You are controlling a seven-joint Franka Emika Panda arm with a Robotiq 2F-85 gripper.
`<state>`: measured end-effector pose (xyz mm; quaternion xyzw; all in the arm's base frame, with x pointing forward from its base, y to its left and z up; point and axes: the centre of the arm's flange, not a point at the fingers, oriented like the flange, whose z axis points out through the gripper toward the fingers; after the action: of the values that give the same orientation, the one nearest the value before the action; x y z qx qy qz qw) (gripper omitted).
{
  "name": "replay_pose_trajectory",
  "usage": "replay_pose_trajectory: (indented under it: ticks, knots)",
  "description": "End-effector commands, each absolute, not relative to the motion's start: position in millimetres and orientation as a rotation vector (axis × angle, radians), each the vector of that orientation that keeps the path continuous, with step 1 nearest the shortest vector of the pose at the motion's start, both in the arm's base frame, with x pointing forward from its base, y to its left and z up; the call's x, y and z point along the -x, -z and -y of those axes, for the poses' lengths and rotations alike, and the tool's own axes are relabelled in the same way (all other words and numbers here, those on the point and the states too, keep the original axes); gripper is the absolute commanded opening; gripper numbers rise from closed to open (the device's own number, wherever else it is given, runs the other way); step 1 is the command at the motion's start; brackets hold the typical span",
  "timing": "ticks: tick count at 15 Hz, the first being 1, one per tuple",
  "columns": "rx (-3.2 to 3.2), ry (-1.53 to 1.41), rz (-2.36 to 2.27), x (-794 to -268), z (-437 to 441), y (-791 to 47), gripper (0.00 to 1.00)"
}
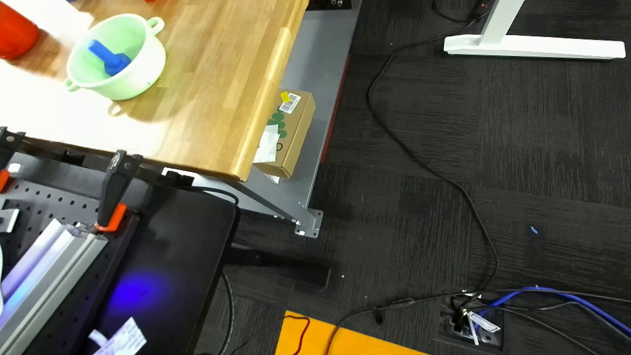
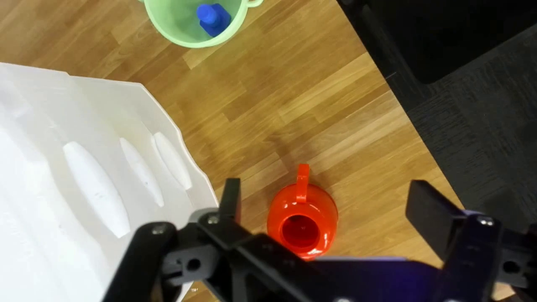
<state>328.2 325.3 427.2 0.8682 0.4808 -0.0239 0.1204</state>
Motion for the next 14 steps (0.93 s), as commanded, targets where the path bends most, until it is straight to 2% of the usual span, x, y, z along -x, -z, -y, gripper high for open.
replay_pose_trajectory:
  ticks: [1, 6, 7, 14]
  knots:
    - [-2.519, -0.044, -1.437, -279, -296, -431, 1.0]
    - [-2.552, -0.158, -1.425, -224, -268, -415, 1.0]
    - [-2.521, -0.058, -1.419, -241, -286, -417, 1.0]
    - [-2.519, -0.063, -1.421, -238, -284, -415, 1.0]
